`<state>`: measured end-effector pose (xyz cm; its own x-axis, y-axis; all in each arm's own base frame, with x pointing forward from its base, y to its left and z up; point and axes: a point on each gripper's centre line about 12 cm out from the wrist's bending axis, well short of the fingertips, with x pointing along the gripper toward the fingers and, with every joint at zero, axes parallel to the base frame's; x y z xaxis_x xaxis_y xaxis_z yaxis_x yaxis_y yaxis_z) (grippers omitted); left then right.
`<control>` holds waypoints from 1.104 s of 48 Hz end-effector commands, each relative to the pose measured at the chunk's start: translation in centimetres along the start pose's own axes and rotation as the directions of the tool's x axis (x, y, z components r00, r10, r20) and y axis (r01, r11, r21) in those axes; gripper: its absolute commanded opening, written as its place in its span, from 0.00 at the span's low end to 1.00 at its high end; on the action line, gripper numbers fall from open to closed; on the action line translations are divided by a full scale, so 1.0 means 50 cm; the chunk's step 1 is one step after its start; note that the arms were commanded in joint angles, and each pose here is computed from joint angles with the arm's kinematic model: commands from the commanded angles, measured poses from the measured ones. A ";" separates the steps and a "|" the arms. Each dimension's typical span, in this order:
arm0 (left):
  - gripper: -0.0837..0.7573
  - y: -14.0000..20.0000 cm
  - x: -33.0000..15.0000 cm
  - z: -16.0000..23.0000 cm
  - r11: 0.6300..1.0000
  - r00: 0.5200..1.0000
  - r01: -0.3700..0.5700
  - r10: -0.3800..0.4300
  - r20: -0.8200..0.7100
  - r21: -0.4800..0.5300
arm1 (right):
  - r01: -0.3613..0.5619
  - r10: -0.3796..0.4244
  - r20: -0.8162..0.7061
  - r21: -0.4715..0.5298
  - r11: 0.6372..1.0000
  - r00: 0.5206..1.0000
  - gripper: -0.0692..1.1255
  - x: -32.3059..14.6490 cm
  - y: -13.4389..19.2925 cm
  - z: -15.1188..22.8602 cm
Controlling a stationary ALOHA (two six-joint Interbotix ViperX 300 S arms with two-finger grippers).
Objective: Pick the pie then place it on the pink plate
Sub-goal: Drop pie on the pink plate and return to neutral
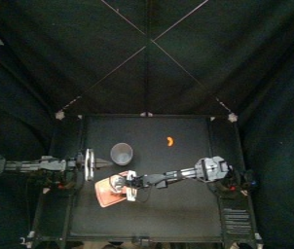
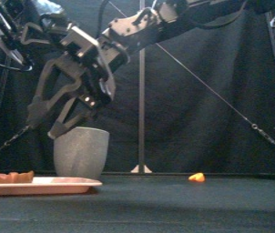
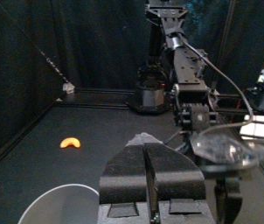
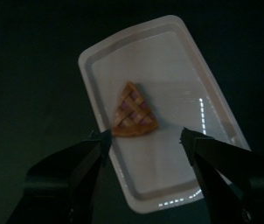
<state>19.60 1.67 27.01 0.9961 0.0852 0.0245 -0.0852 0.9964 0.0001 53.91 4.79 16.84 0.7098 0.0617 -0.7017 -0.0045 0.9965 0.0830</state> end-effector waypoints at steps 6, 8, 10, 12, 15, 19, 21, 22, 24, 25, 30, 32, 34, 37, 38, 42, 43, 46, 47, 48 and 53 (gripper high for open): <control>0.09 0.001 0.003 0.012 1.000 1.000 -0.002 0.002 0.020 0.006 | -0.031 0.030 0.159 -0.001 1.000 0.987 0.87 -0.137 0.010 -0.012; 0.09 0.001 0.003 0.012 1.000 1.000 -0.002 0.002 0.020 0.005 | -0.033 0.033 0.180 -0.001 0.999 0.983 0.87 -0.155 0.008 -0.025; 0.09 0.001 0.003 0.013 1.000 1.000 -0.002 0.002 0.021 0.006 | -0.035 0.033 0.200 0.005 0.999 0.979 0.87 -0.174 0.003 -0.034; 0.09 0.002 0.003 0.014 1.000 1.000 -0.004 0.004 0.023 0.006 | -0.037 0.034 0.218 0.009 0.999 0.975 0.87 -0.194 0.001 -0.045; 0.09 0.002 0.003 0.013 1.000 1.000 -0.005 0.005 0.021 0.005 | -0.036 0.034 0.232 0.005 0.999 0.972 0.87 -0.219 -0.003 -0.065; 0.09 0.003 0.003 0.012 1.000 1.000 -0.007 0.007 0.020 0.005 | -0.034 0.029 0.226 0.016 0.999 0.974 0.87 -0.251 -0.011 -0.095; 0.09 0.002 0.003 0.012 1.000 1.000 -0.006 0.006 0.020 0.003 | -0.029 0.023 0.218 0.023 0.999 0.976 0.87 -0.262 -0.018 -0.111; 0.09 0.003 0.003 0.012 1.000 1.000 -0.007 0.007 0.020 0.005 | -0.027 0.020 0.217 0.027 0.999 0.976 0.87 -0.268 -0.021 -0.118; 0.09 0.003 0.003 0.011 1.000 1.000 -0.007 0.007 0.018 0.005 | -0.020 0.011 0.207 0.044 0.999 0.978 0.87 -0.281 -0.032 -0.136; 0.09 0.003 0.003 0.011 1.000 1.000 -0.007 0.007 0.020 0.005 | -0.019 0.008 0.206 0.052 0.998 0.979 0.87 -0.284 -0.035 -0.142; 0.09 0.003 0.003 0.009 1.000 1.000 -0.007 0.007 0.015 0.005 | -0.013 -0.007 0.214 0.092 0.996 0.977 0.87 -0.308 -0.051 -0.162; 0.09 0.003 0.002 0.008 1.000 1.000 -0.007 0.007 0.015 0.005 | -0.010 -0.013 0.228 0.099 0.995 0.974 0.87 -0.321 -0.057 -0.166; 0.09 0.003 0.002 0.006 1.000 1.000 -0.007 0.007 0.012 0.005 | -0.006 -0.019 0.246 0.101 0.995 0.969 0.87 -0.336 -0.062 -0.166; 0.09 0.003 0.001 0.002 1.000 1.000 -0.007 0.007 0.008 0.005 | 0.000 -0.029 0.268 0.111 0.994 0.963 0.87 -0.359 -0.072 -0.174; 0.09 0.003 0.001 0.001 1.000 1.000 -0.007 0.007 0.006 0.003 | 0.003 -0.034 0.275 0.115 0.993 0.961 0.87 -0.366 -0.076 -0.176; 0.09 0.003 0.000 -0.003 1.000 1.000 -0.007 0.007 0.002 0.003 | 0.018 -0.058 0.304 0.135 0.991 0.951 0.87 -0.405 -0.094 -0.194; 0.09 0.003 0.000 -0.004 1.000 1.000 -0.007 0.007 0.000 0.003 | 0.022 -0.065 0.309 0.140 0.990 0.949 0.87 -0.413 -0.099 -0.200; 0.09 0.003 -0.001 -0.005 1.000 1.000 -0.007 0.007 -0.002 0.005 | 0.039 -0.088 0.324 0.155 0.987 0.942 0.87 -0.438 -0.113 -0.218; 0.09 0.003 -0.001 -0.005 1.000 1.000 -0.007 0.007 -0.002 0.003 | 0.041 -0.093 0.329 0.160 0.986 0.940 0.87 -0.446 -0.117 -0.225; 0.09 0.003 -0.001 -0.005 1.000 1.000 -0.007 0.007 0.000 0.005 | 0.044 -0.097 0.329 0.165 0.985 0.939 0.87 -0.452 -0.119 -0.234; 0.09 0.003 -0.001 -0.005 1.000 1.000 -0.007 0.007 -0.002 0.006 | 0.047 -0.105 0.356 0.168 0.985 0.928 0.87 -0.482 -0.121 -0.266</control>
<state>19.42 1.77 26.16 0.9959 0.0908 0.0046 -0.0909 0.9959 0.0031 28.74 -1.95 23.00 0.8884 -0.0603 -0.4551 0.1509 0.9746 0.1656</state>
